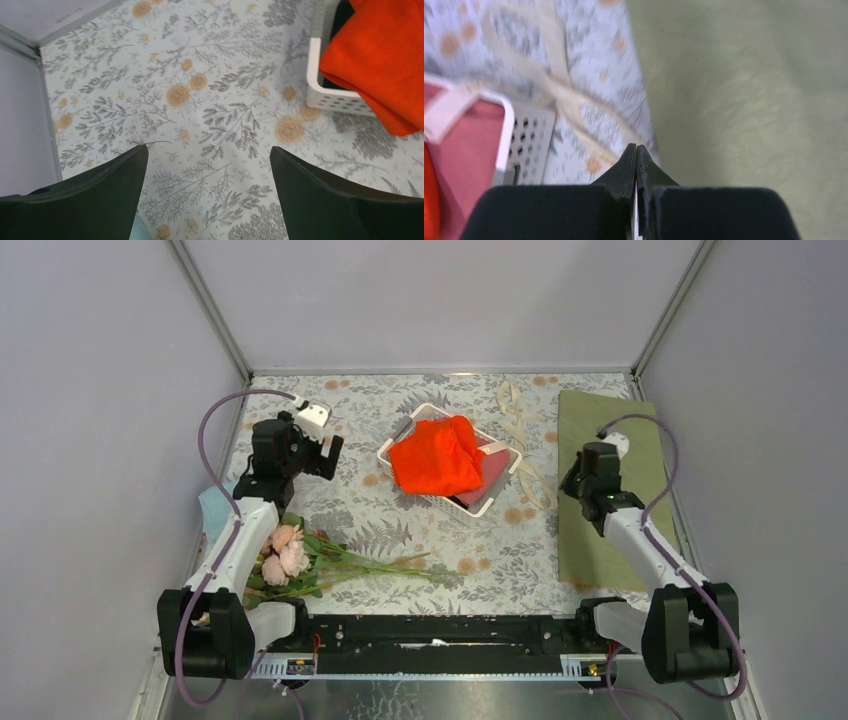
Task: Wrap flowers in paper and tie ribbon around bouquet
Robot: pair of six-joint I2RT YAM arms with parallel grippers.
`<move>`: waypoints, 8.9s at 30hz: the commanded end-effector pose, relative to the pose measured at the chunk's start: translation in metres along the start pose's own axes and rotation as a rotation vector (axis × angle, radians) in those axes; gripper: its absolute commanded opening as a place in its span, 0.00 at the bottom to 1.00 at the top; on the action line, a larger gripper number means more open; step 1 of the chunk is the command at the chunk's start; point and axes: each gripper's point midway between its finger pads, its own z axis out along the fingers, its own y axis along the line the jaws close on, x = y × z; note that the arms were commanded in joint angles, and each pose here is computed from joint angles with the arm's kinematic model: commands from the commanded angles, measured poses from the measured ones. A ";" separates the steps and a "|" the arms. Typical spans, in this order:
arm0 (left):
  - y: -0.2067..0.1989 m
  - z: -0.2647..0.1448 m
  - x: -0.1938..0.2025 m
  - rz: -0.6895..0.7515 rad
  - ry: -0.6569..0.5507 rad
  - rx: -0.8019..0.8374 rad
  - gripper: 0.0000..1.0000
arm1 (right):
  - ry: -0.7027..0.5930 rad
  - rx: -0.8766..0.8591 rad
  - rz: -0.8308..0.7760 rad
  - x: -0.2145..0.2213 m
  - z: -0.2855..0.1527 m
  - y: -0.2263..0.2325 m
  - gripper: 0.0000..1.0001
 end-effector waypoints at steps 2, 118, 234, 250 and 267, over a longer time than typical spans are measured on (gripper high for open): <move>-0.027 -0.015 0.027 0.015 0.160 0.153 0.99 | 0.159 0.018 -0.144 0.049 0.008 0.033 0.00; 0.191 0.068 0.092 0.009 0.539 -0.296 0.26 | 0.150 0.115 -0.257 -0.037 0.099 0.045 0.02; -0.414 -0.047 0.036 0.871 0.331 0.778 0.99 | 0.530 -0.086 -0.084 0.095 0.022 0.028 0.68; -0.406 -0.014 0.074 0.949 0.381 0.658 0.80 | 0.551 -0.128 -0.088 0.099 0.012 0.032 0.66; -0.379 0.013 0.058 0.904 0.360 0.541 0.67 | 0.513 -0.141 -0.111 0.073 0.016 0.043 0.65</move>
